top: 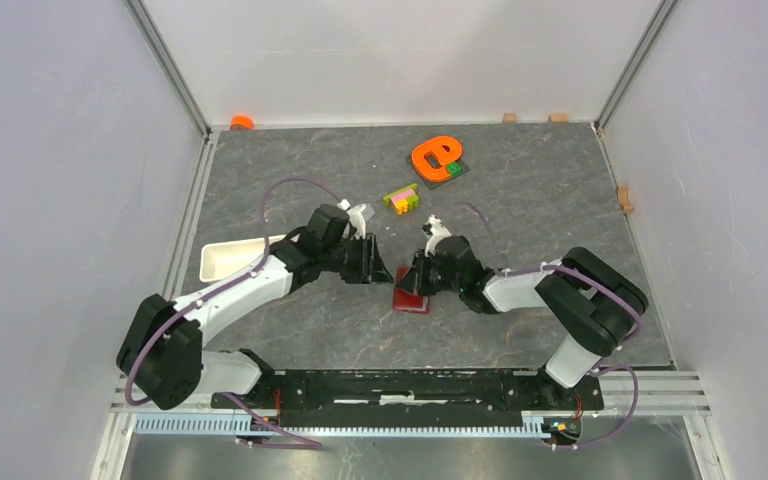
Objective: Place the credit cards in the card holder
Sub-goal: Close the card holder at the center of the board, then reset both arms
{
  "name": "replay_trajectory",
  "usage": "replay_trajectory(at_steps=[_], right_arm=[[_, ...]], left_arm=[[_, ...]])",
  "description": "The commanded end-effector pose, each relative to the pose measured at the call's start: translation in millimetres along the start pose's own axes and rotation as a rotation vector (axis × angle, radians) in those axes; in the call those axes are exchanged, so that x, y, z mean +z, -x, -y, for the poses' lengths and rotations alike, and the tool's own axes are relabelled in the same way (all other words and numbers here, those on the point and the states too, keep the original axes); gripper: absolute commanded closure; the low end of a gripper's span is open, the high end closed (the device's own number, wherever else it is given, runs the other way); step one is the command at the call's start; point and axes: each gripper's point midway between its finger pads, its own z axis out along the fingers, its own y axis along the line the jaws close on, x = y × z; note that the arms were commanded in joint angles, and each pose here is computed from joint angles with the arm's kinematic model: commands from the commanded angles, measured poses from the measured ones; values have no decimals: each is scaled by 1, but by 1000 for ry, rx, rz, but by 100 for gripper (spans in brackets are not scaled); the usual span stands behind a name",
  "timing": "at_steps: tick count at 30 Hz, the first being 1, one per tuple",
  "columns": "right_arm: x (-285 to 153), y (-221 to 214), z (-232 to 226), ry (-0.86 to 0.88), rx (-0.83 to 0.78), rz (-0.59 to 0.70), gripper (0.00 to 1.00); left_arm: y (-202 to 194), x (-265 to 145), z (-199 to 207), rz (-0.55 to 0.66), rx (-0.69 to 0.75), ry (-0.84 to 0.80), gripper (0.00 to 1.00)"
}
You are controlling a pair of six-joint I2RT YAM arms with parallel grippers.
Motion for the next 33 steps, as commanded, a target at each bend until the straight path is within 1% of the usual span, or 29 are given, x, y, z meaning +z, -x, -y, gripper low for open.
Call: replay_trajectory(at_steps=[1, 4, 5, 8, 11, 13, 14, 15, 17, 18, 20, 22, 24, 28, 29, 31, 33], right_arm=[[-17, -15, 47, -223, -321, -221, 100], [-14, 10, 5, -85, -398, -186, 100], [-16, 17, -5, -60, -417, -175, 98], [-27, 31, -19, -43, -453, -141, 95], [-41, 40, -26, -46, -480, -114, 90], [-53, 43, -23, -83, -484, -99, 83], [-60, 47, -21, -110, -488, -81, 79], [-65, 50, -15, -152, -487, -67, 72], [-77, 57, -2, -232, -482, -46, 54], [-83, 61, 8, -278, -473, -38, 47], [-96, 67, 29, -357, -446, -19, 37], [-112, 76, 51, -429, -405, 13, 26], [-130, 84, 73, -487, -346, 53, 20], [-176, 112, 107, -606, -279, 191, 12], [-186, 119, 111, -631, -283, 228, 11], [-213, 138, 113, -701, -312, 339, 9], [-237, 156, 110, -762, -352, 458, 6]], left_arm=[[39, -24, 10, 137, 87, -11, 59], [46, -29, 7, 161, 92, 3, 57], [47, -30, 6, 164, 93, 7, 57], [49, -31, 4, 171, 97, 17, 54], [50, -32, 3, 174, 103, 27, 50], [51, -33, 2, 176, 112, 39, 41], [52, -35, 1, 181, 119, 51, 36], [55, -38, -2, 191, 126, 70, 30], [60, -44, -7, 220, 123, 96, 14], [64, -49, -11, 238, 114, 111, 9], [73, -58, -20, 275, 96, 136, 1], [82, -70, -30, 311, 80, 173, 0], [91, -85, -41, 356, 63, 219, 0], [108, -131, -62, 499, 52, 368, 0], [110, -144, -67, 535, 61, 419, 0], [114, -174, -69, 623, 95, 505, 0], [113, -200, -72, 683, 135, 582, 0]])
